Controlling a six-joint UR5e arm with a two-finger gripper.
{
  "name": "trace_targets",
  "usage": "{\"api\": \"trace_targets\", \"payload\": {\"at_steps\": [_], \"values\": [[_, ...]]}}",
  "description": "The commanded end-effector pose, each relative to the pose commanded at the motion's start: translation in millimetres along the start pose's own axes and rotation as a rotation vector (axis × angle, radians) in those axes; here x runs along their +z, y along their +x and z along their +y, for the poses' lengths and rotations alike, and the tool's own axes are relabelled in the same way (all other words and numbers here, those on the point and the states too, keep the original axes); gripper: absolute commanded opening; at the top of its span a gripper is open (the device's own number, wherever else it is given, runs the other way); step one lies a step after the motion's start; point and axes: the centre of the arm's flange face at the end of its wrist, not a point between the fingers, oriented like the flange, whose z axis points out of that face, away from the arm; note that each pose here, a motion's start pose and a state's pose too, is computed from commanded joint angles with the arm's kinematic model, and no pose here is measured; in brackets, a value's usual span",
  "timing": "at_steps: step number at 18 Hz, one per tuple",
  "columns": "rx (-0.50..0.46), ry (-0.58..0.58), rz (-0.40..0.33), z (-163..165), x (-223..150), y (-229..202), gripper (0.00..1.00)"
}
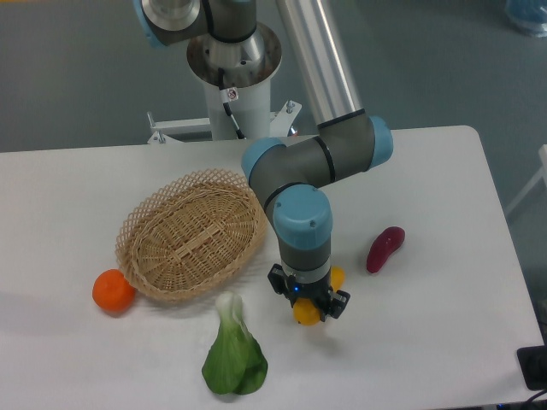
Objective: Place the mango on the table
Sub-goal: 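Move the held mango toward the basket and lower it to the table, then open the gripper to release the mango on the table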
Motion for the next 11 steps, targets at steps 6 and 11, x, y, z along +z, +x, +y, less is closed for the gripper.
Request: {"api": "trace_targets", "payload": {"at_steps": [6, 11], "values": [[0.114, -0.043, 0.014, 20.6, 9.2, 11.1, 0.38], [0.083, -0.045, 0.013, 14.1, 19.2, 4.8, 0.43]]}}
